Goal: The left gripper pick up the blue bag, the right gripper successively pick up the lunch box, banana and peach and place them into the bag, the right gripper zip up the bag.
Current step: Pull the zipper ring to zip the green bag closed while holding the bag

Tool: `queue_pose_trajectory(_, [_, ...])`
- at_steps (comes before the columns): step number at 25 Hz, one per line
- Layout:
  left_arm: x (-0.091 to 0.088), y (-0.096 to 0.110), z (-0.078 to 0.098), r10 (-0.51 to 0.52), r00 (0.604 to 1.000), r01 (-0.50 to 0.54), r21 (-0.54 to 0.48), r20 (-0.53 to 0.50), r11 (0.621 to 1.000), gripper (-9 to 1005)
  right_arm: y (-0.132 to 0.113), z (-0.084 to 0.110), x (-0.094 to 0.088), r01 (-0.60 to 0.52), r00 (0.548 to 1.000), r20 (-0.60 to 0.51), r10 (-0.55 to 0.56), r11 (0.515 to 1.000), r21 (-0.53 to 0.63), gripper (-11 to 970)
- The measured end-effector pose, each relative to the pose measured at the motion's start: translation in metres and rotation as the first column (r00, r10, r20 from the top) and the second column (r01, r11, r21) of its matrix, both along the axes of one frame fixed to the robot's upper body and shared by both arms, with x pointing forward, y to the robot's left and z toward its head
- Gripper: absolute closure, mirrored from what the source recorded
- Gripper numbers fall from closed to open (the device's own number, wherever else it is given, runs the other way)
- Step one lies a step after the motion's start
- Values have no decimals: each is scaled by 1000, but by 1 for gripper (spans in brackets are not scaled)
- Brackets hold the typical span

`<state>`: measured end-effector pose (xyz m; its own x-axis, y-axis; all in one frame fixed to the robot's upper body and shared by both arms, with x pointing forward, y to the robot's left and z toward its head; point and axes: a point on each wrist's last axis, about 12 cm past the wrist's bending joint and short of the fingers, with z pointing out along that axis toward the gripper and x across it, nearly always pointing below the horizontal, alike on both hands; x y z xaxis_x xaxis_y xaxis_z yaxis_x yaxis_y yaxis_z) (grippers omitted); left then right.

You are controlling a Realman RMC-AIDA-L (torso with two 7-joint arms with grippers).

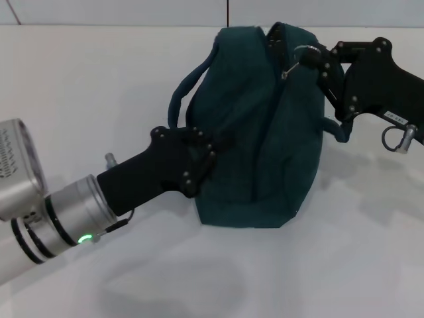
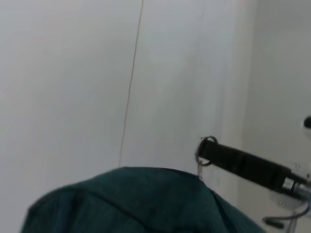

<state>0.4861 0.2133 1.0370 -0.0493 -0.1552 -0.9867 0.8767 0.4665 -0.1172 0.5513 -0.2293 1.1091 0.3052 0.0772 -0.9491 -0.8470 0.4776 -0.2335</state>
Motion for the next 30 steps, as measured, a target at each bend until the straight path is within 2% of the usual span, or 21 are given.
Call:
queue_pose_trajectory(5, [-1, 10, 0, 45, 998, -46, 16, 36, 999, 920, -1, 0, 2, 19, 1000, -1, -19, 1000, 1, 944])
queue_pose_trajectory(9, [-4, 22, -3, 130, 988, -134, 39, 88, 990, 934, -6, 2, 10, 101, 995, -9, -100, 995, 24, 944])
queue_pose_trajectory(12, [-4, 24, -3, 152, 983, -157, 41, 101, 987, 958, -11, 1, 14, 156, 988, -29, -155, 987, 37, 943])
queue_pose_trajectory(16, [-1, 23, -2, 144, 984, -149, 46, 103, 988, 997, -13, 0, 17, 186, 982, -41, -185, 982, 42, 943])
queue_pose_trajectory(22, [3, 12, 1, 92, 991, -96, 33, 96, 995, 956, -12, 0, 17, 184, 982, -43, -183, 982, 41, 944])
queue_pose_trajectory(30, [10, -6, 1, 44, 999, -44, -1, -9, 999, 902, -9, 1, 17, 169, 985, -38, -168, 985, 41, 944])
